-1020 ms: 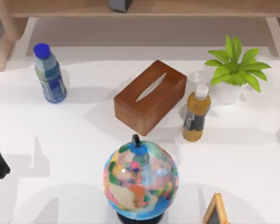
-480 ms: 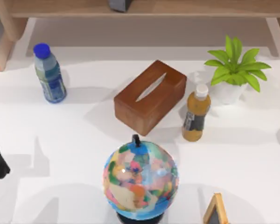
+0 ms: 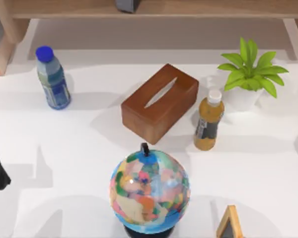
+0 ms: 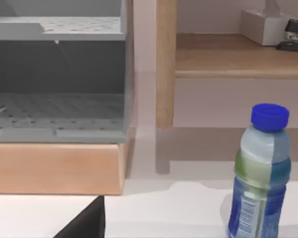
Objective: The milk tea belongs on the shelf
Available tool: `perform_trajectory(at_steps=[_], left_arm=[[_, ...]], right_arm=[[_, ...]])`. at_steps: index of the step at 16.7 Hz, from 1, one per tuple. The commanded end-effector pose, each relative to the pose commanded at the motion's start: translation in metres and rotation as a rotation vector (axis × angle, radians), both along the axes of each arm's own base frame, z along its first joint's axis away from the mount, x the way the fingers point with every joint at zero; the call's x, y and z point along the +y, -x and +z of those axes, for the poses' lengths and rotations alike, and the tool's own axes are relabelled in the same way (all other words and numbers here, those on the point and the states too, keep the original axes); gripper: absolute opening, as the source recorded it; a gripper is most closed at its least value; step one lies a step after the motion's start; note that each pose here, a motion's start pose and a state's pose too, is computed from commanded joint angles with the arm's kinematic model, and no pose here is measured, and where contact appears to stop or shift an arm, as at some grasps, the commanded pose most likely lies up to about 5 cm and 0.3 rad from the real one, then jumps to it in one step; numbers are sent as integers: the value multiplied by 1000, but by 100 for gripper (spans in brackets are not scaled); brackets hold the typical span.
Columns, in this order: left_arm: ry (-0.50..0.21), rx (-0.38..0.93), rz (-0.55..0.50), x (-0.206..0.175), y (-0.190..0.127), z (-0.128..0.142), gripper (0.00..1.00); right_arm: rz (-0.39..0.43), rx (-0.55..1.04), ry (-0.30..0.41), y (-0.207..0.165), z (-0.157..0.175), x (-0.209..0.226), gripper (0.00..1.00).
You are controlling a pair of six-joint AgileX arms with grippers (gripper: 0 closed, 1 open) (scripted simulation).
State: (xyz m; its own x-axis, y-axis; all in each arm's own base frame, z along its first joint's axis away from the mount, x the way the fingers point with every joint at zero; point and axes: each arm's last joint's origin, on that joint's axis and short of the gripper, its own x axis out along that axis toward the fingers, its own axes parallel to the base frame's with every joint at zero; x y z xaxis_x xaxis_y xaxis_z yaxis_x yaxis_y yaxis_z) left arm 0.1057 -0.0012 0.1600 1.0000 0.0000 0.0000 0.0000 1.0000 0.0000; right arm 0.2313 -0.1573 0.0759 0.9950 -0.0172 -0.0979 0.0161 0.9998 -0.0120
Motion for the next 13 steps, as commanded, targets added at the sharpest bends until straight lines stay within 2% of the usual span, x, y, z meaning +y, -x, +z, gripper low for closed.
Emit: perform_trajectory(at_steps=[6,13], left_arm=[[0,0,0,0,0,0,100],[0,0,0,0,0,0,100]], right_arm=[[0,0,0,-11,-1,2,100],[0,0,0,-11,-1,2,47]])
